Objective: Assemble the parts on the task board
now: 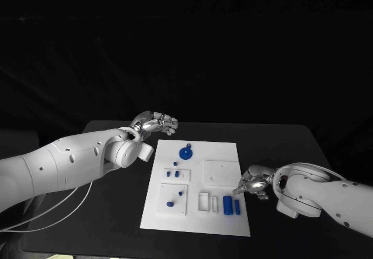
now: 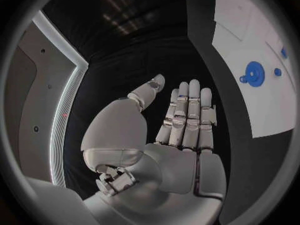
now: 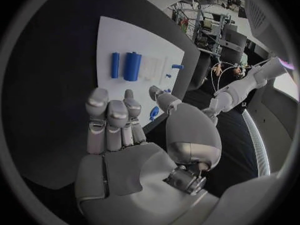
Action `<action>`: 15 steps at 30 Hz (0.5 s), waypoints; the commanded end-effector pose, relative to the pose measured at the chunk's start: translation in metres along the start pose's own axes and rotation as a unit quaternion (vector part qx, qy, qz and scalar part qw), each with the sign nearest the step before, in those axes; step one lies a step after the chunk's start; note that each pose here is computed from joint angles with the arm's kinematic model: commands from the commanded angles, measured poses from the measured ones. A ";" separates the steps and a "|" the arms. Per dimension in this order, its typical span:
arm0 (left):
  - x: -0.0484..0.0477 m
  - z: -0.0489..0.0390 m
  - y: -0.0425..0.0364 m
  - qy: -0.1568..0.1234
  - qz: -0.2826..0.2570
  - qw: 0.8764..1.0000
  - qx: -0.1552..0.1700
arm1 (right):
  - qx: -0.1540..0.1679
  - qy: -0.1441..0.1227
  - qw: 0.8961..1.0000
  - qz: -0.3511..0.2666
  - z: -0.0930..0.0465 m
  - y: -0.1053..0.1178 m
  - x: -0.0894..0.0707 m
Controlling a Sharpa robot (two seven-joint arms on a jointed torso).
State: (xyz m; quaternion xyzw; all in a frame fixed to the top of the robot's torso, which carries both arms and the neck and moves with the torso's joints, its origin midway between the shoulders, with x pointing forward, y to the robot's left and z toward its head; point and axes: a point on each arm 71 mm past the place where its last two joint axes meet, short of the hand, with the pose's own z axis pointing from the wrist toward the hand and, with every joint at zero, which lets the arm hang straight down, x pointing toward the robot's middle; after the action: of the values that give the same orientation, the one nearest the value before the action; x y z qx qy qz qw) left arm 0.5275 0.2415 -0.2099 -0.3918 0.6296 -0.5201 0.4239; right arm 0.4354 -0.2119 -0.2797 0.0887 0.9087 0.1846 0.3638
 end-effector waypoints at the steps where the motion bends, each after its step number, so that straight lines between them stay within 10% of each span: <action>1: 0.0032 0.0004 -0.0004 0.010 -0.008 1.000 0.004 | 0.031 0.042 0.999 0.006 -0.001 -0.002 0.012; 15: 0.0063 -0.0004 -0.0008 0.015 -0.010 1.000 0.004 | 0.053 0.062 0.997 0.005 0.010 -0.007 0.034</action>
State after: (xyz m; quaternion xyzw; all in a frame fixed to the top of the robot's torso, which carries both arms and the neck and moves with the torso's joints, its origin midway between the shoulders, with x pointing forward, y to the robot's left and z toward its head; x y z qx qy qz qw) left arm 0.5257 0.2385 -0.2112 -0.3916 0.6315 -0.5233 0.4172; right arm 0.4198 -0.2060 -0.3086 0.1005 0.9329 0.1508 0.3111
